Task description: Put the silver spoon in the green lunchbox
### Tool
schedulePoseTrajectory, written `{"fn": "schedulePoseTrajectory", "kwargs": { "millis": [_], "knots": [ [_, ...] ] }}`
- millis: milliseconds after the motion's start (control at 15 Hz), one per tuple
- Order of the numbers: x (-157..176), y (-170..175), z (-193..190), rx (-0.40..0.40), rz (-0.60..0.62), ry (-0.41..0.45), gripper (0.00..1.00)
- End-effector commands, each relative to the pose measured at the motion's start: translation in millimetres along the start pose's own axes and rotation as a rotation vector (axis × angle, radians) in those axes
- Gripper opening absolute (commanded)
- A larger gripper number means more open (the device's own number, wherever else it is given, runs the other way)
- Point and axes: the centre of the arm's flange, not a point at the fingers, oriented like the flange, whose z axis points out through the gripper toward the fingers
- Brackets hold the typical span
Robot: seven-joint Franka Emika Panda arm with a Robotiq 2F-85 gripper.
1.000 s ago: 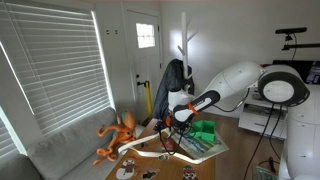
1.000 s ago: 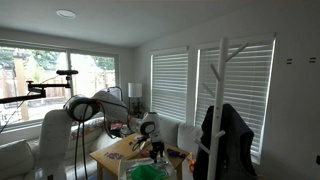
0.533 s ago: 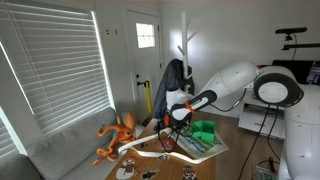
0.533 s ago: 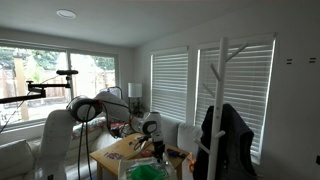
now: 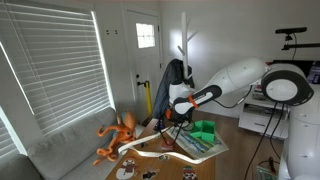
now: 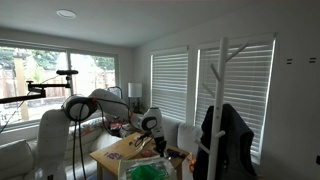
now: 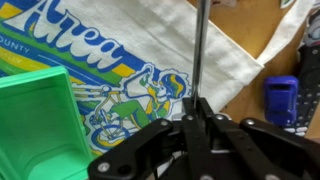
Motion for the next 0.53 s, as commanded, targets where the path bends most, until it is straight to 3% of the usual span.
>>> {"fn": "schedulePoseTrajectory", "kwargs": {
  "millis": [0, 200, 467],
  "knots": [
    [12.8, 42.8, -53.3, 0.05, -0.023, -0.051, 0.02],
    [20.9, 81.8, -66.7, 0.04, -0.08, -0.123, 0.02],
    [36.2, 144.4, -69.7, -0.042, -0.027, -0.157, 0.02]
  ]
}}
